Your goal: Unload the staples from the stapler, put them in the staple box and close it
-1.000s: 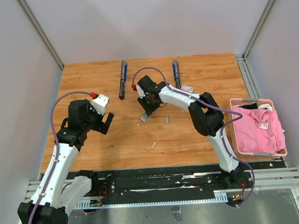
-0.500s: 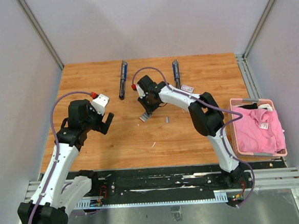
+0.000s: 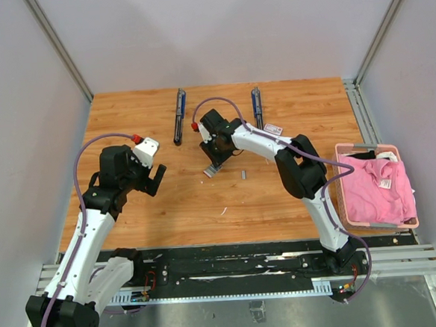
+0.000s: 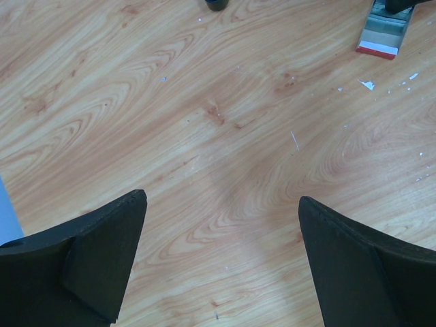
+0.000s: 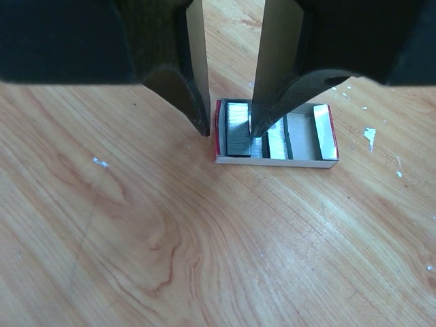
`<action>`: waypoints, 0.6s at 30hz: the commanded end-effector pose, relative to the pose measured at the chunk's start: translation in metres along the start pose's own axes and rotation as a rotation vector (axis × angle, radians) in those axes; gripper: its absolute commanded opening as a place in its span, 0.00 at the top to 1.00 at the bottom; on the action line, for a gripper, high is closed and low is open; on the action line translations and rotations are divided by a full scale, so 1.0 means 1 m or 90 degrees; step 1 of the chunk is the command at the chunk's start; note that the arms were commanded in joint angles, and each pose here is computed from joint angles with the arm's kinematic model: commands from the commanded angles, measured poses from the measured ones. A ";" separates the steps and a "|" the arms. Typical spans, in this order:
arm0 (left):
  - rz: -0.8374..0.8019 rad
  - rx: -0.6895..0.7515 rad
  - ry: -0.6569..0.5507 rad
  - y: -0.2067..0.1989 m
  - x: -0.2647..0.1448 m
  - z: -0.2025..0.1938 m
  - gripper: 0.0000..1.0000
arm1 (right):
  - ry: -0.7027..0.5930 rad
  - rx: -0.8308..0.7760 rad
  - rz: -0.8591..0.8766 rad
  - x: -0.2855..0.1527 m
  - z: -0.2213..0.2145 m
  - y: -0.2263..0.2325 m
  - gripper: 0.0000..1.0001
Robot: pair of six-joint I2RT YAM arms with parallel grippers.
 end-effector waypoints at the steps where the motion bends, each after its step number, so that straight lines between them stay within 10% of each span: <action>1: 0.000 0.005 -0.016 0.001 0.000 0.004 0.02 | 0.000 -0.015 -0.012 -0.003 0.007 0.002 0.67; 12: 0.000 0.006 -0.017 0.001 -0.001 0.004 0.02 | -0.037 -0.037 -0.051 -0.038 0.024 -0.008 0.59; 18: 0.000 0.006 -0.020 0.001 -0.001 0.004 0.02 | -0.063 -0.071 -0.079 -0.078 0.018 -0.021 0.34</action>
Point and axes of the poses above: each gripper's point midway between its finger pads, its own x axis out along the fingers, its own y axis along the line the jaws close on, z = x × y, the point moved 5 cm from there along -x, back along the fingers, and after that the axes turned 13 degrees about -x, right-handed, at the moved point
